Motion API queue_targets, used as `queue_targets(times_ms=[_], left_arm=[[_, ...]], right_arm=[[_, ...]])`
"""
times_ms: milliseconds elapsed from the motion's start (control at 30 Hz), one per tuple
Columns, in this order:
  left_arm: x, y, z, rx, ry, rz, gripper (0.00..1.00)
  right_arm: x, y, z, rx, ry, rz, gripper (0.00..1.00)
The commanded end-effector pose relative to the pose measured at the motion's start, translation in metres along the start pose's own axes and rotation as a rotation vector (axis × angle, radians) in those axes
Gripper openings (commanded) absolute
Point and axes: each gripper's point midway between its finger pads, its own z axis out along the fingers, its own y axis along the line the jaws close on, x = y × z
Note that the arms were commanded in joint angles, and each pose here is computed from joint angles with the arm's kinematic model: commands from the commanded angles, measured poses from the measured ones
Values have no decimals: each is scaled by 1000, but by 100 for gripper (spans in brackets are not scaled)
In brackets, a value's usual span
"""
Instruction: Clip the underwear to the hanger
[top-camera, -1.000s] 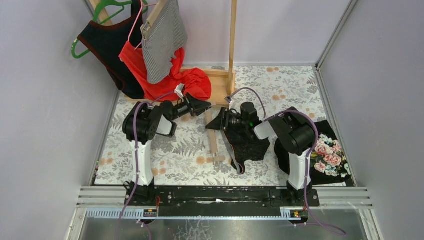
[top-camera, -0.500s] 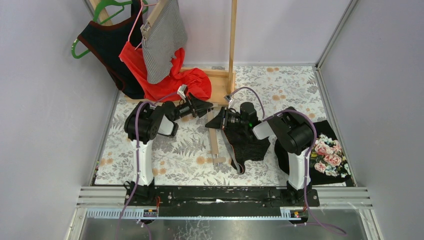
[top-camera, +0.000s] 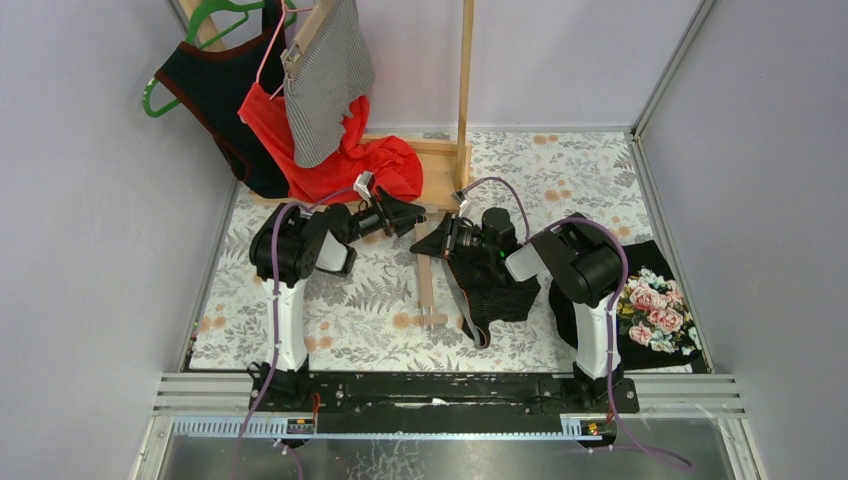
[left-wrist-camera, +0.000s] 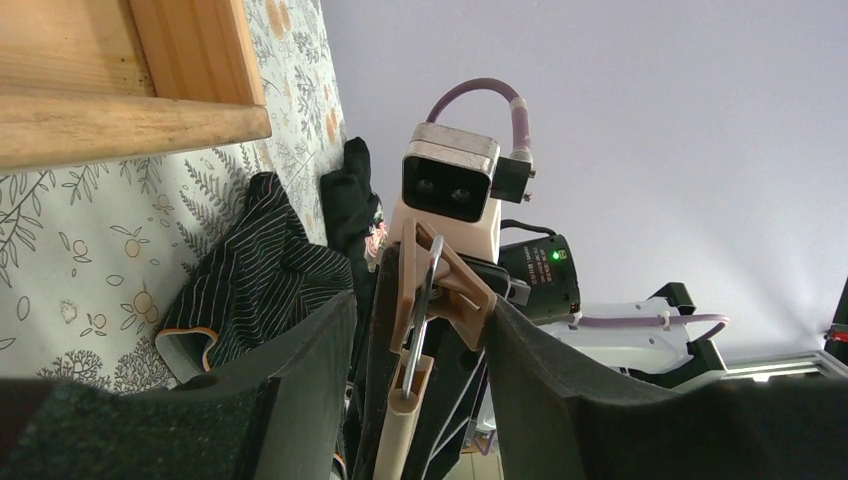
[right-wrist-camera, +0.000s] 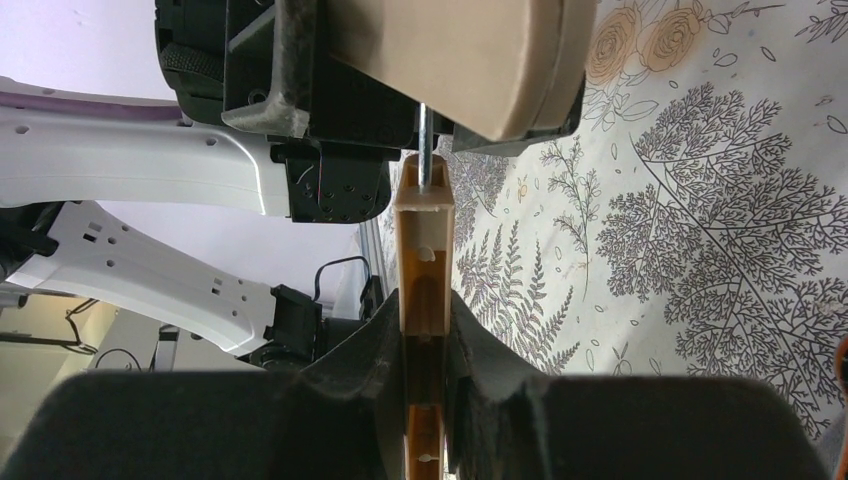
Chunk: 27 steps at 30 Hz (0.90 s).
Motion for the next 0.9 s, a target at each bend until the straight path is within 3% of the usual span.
queue_targets(times_ms=[0, 667, 767, 867], left_arm=[[-5, -9, -2, 34, -29, 48, 50], [-8, -19, -3, 56, -34, 62, 37], [-8, -19, -2, 56, -33, 62, 30], [-8, -19, -2, 57, -34, 62, 9]], right_arm=[[-6, 13, 2, -43, -34, -37, 0], [-1, 2, 3, -29, -22, -19, 0], [0, 2, 4, -29, -20, -18, 0], [-1, 3, 4, -30, -20, -18, 0]])
